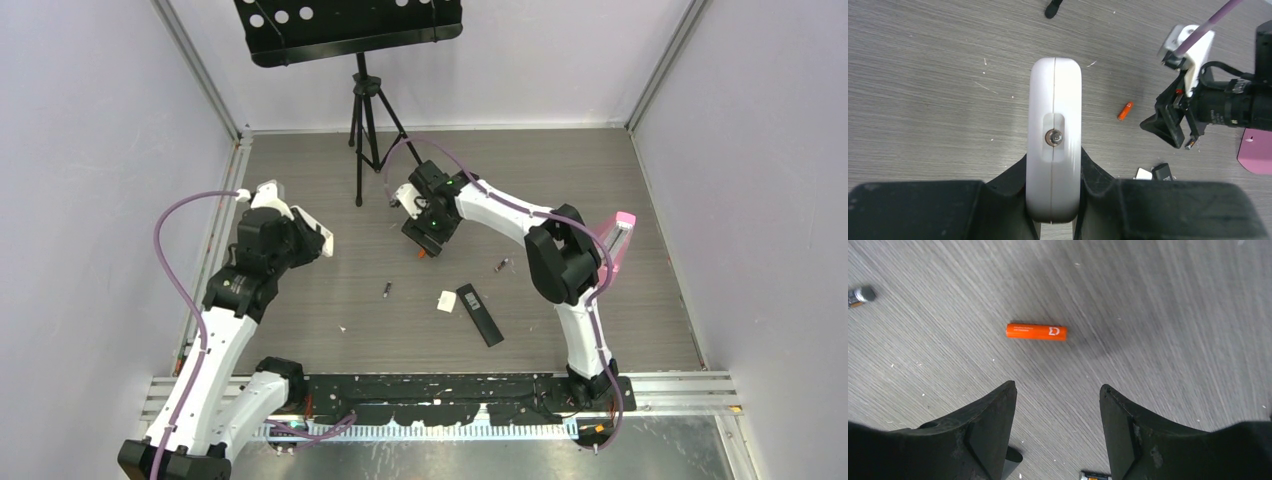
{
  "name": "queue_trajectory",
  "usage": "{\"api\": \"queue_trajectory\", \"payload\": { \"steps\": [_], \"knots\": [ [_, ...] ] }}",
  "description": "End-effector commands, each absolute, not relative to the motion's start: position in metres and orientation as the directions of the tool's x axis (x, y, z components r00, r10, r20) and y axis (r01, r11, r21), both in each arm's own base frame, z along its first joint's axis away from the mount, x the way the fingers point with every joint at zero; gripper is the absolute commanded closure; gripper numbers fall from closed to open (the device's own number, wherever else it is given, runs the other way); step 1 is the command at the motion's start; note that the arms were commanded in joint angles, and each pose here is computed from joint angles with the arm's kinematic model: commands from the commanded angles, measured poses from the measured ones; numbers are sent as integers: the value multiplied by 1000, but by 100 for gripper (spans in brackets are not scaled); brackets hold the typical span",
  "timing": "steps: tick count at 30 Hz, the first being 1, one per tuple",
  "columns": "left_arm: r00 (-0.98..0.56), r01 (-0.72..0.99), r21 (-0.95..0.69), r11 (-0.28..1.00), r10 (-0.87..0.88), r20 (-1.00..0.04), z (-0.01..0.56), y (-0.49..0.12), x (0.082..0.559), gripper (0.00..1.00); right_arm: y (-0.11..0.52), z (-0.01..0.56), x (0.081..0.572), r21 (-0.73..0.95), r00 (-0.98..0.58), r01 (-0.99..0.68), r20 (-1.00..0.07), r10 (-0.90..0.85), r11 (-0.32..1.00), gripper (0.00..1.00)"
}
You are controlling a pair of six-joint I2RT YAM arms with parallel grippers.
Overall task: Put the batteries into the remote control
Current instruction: Adjust the battery at the center of the board.
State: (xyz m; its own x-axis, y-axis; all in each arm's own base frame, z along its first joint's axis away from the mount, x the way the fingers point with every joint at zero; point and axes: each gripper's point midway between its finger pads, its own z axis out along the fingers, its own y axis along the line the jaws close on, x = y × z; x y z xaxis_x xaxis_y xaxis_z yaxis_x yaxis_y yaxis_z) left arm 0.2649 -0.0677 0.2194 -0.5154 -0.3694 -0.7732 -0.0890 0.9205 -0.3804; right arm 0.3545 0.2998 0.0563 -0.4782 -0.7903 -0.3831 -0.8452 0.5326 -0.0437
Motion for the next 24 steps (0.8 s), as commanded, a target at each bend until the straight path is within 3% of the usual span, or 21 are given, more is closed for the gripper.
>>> {"api": "queue_trajectory", "payload": {
  "steps": [1,8,14,24],
  "knots": [
    [-481,-48,-384,922,-359,-800,242,-71,273,100,312,65,352,-31,-360,-913,-409,-839,407,33],
    [-473,-49,-377,925,-353,-807,247,-69,271,100,312,56,363,-55,-305,-934,-389,-870,352,35],
    [-474,-45,-378,925,-353,-807,249,-70,272,100,319,58,362,-19,-285,-948,-399,-871,319,44],
    [-484,-43,-372,927,-345,-804,245,-71,274,100,321,43,368,-24,-259,-957,-373,-891,289,40]
  ]
}}
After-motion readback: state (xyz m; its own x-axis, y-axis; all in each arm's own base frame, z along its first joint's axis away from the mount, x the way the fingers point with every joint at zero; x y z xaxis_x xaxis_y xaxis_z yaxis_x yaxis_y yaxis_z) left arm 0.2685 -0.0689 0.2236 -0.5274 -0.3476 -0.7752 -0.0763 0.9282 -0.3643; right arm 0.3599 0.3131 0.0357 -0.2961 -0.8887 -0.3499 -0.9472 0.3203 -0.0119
